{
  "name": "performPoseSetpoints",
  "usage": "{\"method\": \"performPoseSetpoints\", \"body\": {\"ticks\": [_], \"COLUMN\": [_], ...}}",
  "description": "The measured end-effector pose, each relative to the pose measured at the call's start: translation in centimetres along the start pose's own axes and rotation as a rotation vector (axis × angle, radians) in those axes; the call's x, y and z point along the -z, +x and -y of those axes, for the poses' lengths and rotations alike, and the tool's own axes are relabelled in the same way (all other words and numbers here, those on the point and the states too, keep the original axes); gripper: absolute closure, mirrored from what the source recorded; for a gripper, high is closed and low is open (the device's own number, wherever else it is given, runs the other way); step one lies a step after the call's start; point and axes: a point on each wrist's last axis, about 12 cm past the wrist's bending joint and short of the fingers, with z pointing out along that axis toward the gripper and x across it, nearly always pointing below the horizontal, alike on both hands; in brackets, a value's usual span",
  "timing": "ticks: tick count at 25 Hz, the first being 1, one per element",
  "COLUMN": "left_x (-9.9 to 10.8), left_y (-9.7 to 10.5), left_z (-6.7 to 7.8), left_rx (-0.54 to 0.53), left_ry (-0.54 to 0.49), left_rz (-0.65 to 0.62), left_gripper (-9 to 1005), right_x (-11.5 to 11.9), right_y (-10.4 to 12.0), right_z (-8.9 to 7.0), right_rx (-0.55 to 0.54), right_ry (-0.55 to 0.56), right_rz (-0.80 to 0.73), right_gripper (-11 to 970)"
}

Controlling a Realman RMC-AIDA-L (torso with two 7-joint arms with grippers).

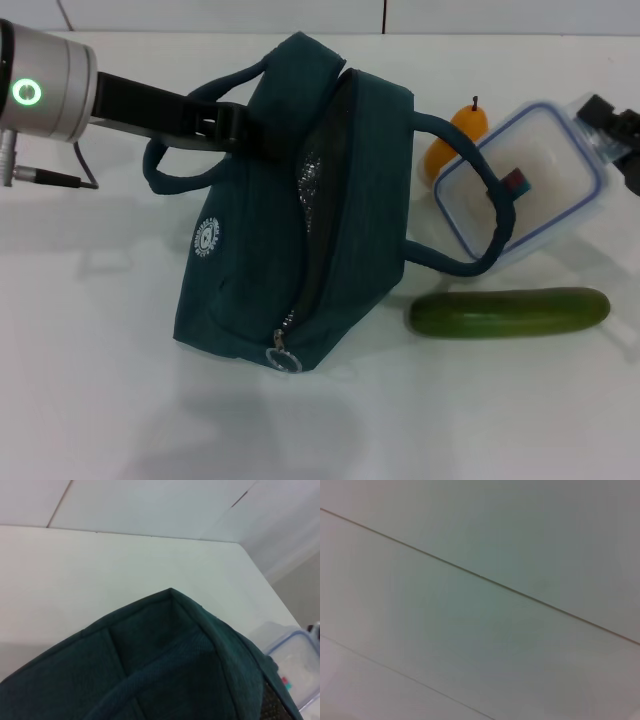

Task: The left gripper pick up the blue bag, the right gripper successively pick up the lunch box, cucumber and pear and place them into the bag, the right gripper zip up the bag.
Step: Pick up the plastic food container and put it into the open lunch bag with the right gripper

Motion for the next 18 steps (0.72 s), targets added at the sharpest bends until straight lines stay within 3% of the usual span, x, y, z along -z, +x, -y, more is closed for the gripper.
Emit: {"method": "performPoseSetpoints", "body": {"ticks": [18], "left_x": [0.0], "left_y": [0.0], "left_z": [0.1], "left_rx": [0.006], "left_ry": [0.002], "left_rz": [0.001], "left_gripper": [935], "right_x": [2.8], "right_y": [-1.0], "right_z": [-1.8], "right_rx": [-0.015], "right_ry": [-0.145], "right_rz": [0.164], "right_gripper": [862]}}
